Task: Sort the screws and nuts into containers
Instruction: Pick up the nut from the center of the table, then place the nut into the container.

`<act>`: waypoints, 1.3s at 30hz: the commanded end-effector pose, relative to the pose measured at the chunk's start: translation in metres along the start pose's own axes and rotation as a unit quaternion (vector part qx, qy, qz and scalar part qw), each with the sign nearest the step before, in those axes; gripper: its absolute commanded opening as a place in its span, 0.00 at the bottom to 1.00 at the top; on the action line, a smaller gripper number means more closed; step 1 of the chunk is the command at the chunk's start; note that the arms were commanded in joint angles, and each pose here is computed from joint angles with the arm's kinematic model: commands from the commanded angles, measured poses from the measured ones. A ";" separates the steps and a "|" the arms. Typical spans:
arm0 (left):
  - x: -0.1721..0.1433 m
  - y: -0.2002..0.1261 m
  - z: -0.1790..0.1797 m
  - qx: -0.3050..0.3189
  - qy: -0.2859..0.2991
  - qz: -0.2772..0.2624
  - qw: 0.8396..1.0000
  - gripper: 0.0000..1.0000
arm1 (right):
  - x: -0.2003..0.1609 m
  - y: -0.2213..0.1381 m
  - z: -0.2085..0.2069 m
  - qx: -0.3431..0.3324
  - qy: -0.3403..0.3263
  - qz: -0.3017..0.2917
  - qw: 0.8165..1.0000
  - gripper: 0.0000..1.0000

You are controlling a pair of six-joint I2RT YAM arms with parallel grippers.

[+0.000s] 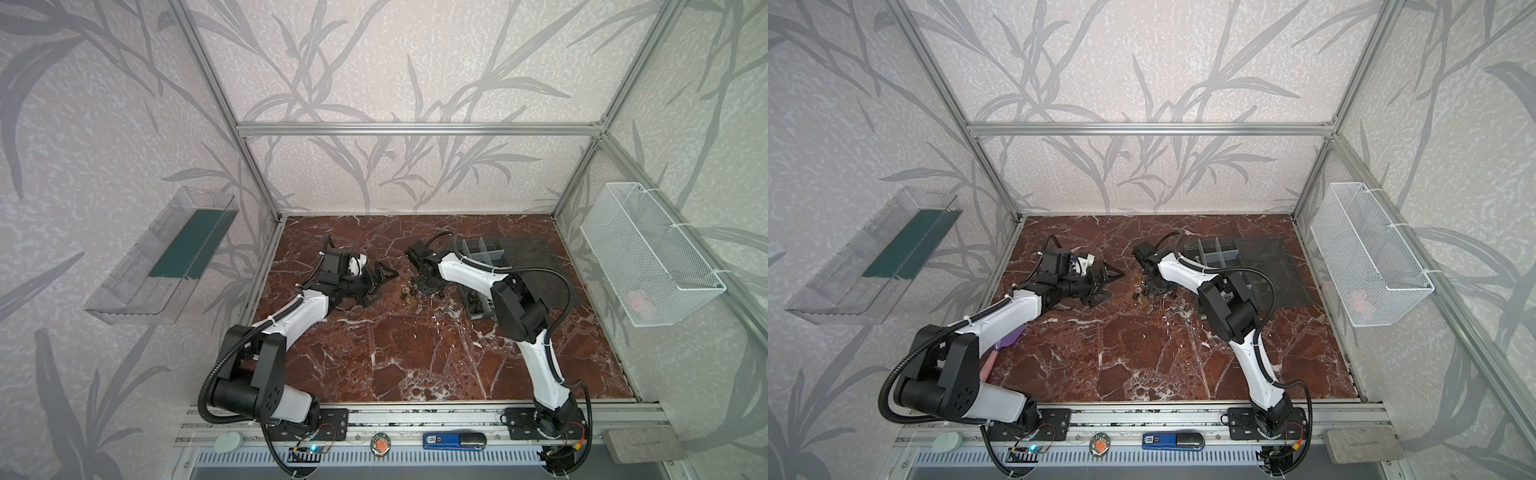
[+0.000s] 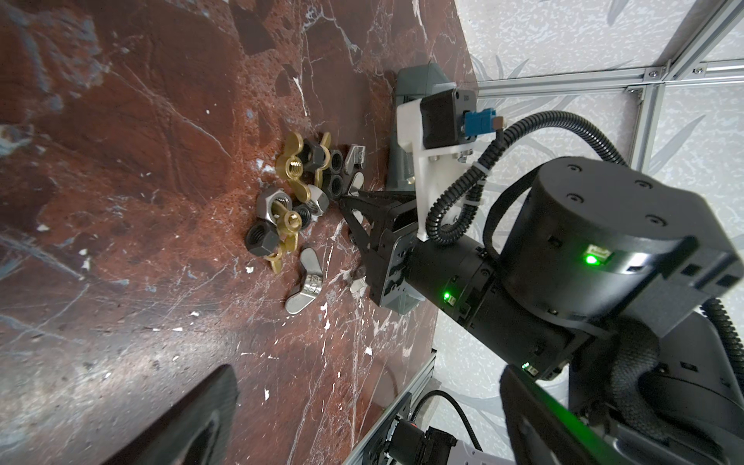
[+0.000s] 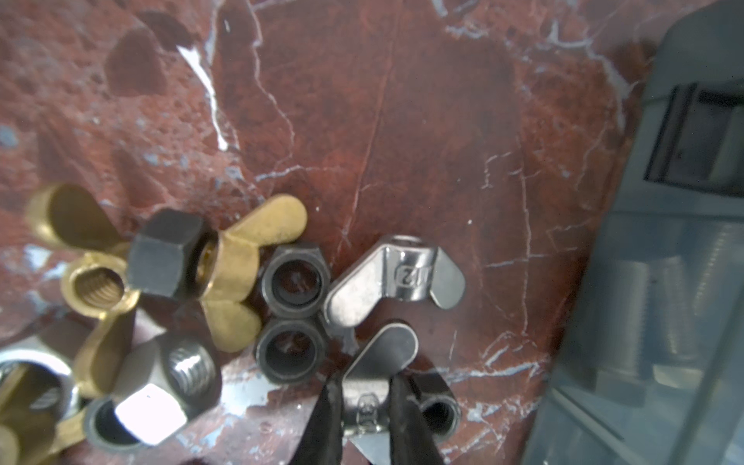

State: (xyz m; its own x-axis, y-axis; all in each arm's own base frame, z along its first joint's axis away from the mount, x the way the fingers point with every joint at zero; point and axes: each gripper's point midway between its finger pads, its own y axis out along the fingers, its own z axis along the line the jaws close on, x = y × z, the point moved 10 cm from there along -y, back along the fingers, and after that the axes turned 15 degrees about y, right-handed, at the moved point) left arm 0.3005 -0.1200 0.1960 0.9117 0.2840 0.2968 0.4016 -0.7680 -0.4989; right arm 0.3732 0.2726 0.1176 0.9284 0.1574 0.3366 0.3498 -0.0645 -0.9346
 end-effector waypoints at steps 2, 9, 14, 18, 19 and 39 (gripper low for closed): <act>0.007 0.001 -0.014 -0.006 0.021 -0.002 1.000 0.99 | 0.004 -0.041 -0.017 0.019 0.016 -0.018 1.000 0.16; 0.006 0.013 -0.027 -0.012 0.039 0.011 0.999 0.99 | 0.006 -0.085 -0.060 0.029 0.057 -0.055 0.996 0.16; 0.007 0.020 -0.031 -0.015 0.043 0.016 0.999 0.99 | 0.004 -0.097 -0.103 0.018 0.096 -0.071 0.993 0.16; 0.006 0.022 -0.033 -0.015 0.044 0.017 0.999 0.99 | 0.001 -0.089 -0.133 0.005 0.124 -0.059 0.991 0.16; 0.006 0.022 -0.033 -0.015 0.045 0.017 0.999 1.00 | 0.000 -0.085 -0.140 0.002 0.131 -0.057 0.990 0.16; 0.006 0.024 -0.033 -0.009 0.043 0.022 0.999 0.99 | -0.008 -0.022 -0.175 -0.017 0.177 0.004 0.984 0.24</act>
State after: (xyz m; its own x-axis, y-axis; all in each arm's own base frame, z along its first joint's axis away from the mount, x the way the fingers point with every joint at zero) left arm 0.3081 -0.1528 0.2084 0.9213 0.2056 0.3300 0.3551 -0.7906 -0.4988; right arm 0.3779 0.1024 0.1613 0.9135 -0.1877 0.3609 0.3473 -0.1021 -0.9322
